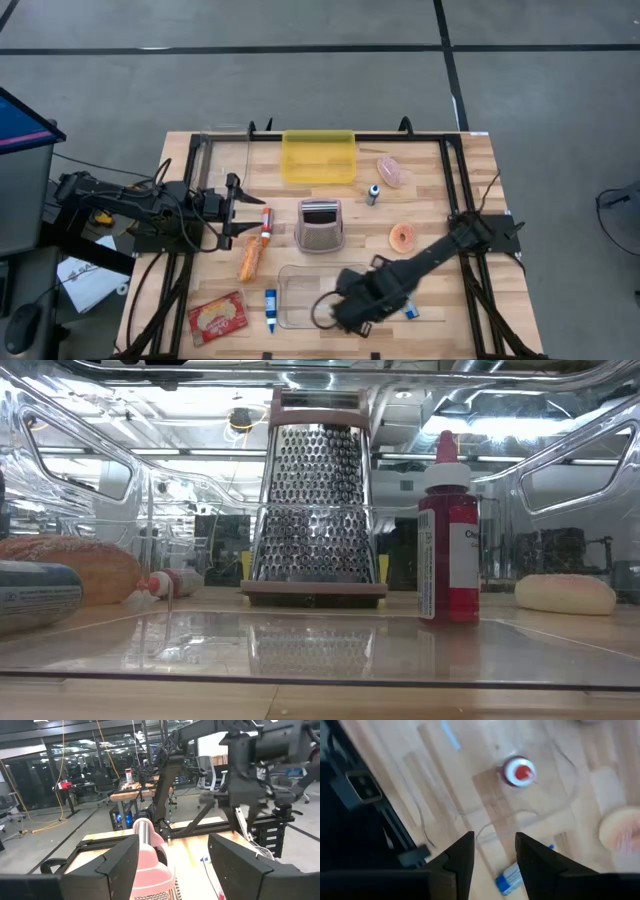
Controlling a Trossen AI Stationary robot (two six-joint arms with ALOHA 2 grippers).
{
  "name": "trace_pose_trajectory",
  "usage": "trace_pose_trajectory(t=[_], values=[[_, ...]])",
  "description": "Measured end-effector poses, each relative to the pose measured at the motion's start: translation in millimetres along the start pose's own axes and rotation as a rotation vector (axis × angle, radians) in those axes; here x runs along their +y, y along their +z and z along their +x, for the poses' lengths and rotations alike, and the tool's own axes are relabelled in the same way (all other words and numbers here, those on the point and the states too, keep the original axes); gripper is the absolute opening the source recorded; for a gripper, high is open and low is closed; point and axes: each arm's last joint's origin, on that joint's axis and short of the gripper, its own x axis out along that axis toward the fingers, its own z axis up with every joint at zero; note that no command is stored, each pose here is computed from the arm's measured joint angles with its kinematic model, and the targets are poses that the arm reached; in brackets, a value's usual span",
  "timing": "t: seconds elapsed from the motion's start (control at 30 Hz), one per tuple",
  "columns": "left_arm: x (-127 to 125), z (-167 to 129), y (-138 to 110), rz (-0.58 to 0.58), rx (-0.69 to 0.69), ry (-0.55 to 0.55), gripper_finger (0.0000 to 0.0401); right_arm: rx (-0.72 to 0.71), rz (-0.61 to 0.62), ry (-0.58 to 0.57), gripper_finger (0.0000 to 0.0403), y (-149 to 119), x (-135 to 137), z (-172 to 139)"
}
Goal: Pick & Place Food Item
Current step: Put the bottom right blue food coloring bottle into the bottom transparent bin
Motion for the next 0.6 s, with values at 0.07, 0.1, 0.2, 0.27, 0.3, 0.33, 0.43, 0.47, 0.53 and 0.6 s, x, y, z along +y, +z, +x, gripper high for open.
trace_pose_trajectory(t=[0.07,0.1,0.2,0.27,0.3,0.33,0.43,0.47,0.53,0.6], values=[[-0.6,0.0,0.1,-0.016,-0.003,-0.021,0.0231,-0.016,0.09,-0.021,0.0134,-15.6,-1.0,-3.8],[-0.9,-0.1,0.2,-0.022,-0.004,-0.03,0.0231,-0.015,0.136,-0.033,0.0134,-23.9,-1.6,-3.3],[-1.4,-0.1,0.2,-0.048,-0.006,-0.05,0.0231,0.006,0.255,-0.097,0.0134,-52.3,-4.9,5.4],[-2.1,-0.1,0.3,-0.066,-0.008,-0.073,0.0231,0.013,0.31,-0.15,0.0136,-70.6,-9.3,13.5],[-2.8,-0.2,0.4,-0.073,-0.01,-0.089,0.0231,0.015,0.334,-0.175,0.0139,-78.7,-12.4,17.5],[-3.7,-0.3,0.5,-0.078,-0.01,-0.103,0.0231,0.017,0.357,-0.198,0.0144,-85.4,-16.3,20.8],[-7.9,-0.9,1.1,-0.099,-0.013,-0.141,0.0231,0.014,0.414,-0.225,0.0168,-93.9,-30.5,24.0],[-9.9,-1.2,1.4,-0.105,-0.013,-0.154,0.0231,0.01,0.434,-0.225,0.0178,-94.2,-34.7,24.6],[-14.4,-1.4,1.6,-0.108,-0.012,-0.183,0.0231,0.006,0.473,-0.207,0.02,-90.6,-42.2,28.6],[-18.5,-1.9,1.6,-0.11,-0.01,-0.21,0.0231,0.003,0.492,-0.167,0.0221,-84.6,-46.8,33.6]])
